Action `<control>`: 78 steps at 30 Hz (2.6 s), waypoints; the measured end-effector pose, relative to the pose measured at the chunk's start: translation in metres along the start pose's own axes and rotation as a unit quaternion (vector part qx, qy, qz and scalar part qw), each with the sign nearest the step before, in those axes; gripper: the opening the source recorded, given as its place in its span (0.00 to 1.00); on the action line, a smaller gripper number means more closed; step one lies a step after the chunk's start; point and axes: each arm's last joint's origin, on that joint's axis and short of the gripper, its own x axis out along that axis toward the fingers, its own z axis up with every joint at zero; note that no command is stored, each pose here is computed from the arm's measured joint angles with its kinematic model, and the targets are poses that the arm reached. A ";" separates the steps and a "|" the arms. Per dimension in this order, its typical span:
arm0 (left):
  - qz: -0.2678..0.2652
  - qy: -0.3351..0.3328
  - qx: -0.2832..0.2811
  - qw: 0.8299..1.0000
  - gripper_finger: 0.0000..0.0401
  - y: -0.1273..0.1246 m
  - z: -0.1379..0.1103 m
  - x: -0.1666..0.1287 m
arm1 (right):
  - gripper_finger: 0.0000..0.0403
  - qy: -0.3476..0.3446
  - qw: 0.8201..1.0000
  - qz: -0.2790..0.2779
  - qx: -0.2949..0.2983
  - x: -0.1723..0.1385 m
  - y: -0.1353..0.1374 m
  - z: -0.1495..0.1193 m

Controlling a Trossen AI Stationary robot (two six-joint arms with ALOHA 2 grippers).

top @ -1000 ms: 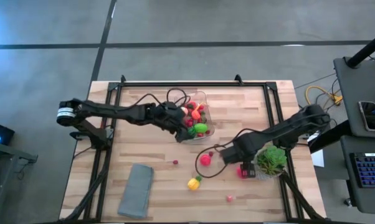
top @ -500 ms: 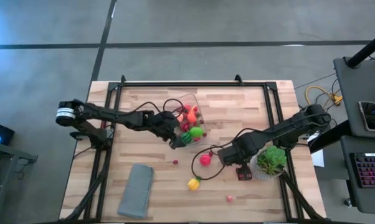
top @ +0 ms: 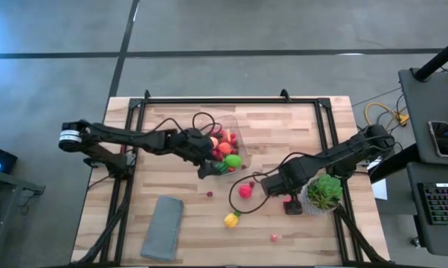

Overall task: Pick and placing Produce into tupperware
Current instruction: Adjust the transparent container, then put the red apple into the transparent container

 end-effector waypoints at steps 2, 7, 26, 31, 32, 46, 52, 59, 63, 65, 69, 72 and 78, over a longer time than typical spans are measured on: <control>-0.015 -0.028 0.020 0.999 0.88 -0.005 0.007 -0.004 | 0.86 -0.006 1.000 0.003 0.013 -0.002 0.001 0.001; -0.025 -0.043 0.056 0.997 0.88 -0.011 0.009 -0.017 | 0.84 0.006 1.000 0.021 0.010 0.000 0.007 -0.002; -0.044 -0.131 0.138 0.981 0.88 -0.045 -0.024 -0.096 | 0.82 0.068 0.994 -0.064 -0.056 0.057 0.023 0.006; -0.048 -0.137 0.123 0.982 0.88 -0.039 -0.036 -0.105 | 0.82 0.081 0.993 -0.066 -0.055 0.066 0.023 0.009; -0.048 -0.141 0.121 0.982 0.88 -0.038 -0.037 -0.106 | 0.82 0.080 0.993 -0.065 -0.056 0.067 0.024 0.009; -0.036 -0.140 0.116 0.983 0.88 -0.031 -0.046 -0.107 | 0.82 0.048 0.996 -0.053 -0.053 0.076 0.035 0.010; -0.033 -0.136 0.117 0.983 0.88 -0.031 -0.046 -0.106 | 0.82 0.066 0.995 -0.065 -0.027 0.083 0.032 0.003; -0.035 -0.140 0.118 0.982 0.88 -0.031 -0.045 -0.107 | 0.81 0.084 0.993 -0.081 -0.016 0.094 0.025 -0.005; -0.036 -0.142 0.118 0.982 0.88 -0.031 -0.045 -0.108 | 0.81 0.093 0.992 -0.086 -0.013 0.098 0.022 -0.008; -0.036 -0.141 0.117 0.982 0.88 -0.031 -0.046 -0.108 | 0.81 0.095 0.992 -0.087 -0.012 0.099 0.021 -0.009; -0.036 -0.142 0.117 0.982 0.88 -0.031 -0.046 -0.108 | 0.81 0.091 0.992 -0.085 -0.013 0.099 0.021 -0.008; -0.037 -0.143 0.117 0.982 0.88 -0.032 -0.045 -0.108 | 0.81 0.084 0.993 -0.087 -0.014 0.098 0.022 -0.007; -0.036 -0.143 0.116 0.982 0.88 -0.032 -0.045 -0.108 | 0.81 0.075 0.993 -0.092 -0.011 0.096 0.023 -0.005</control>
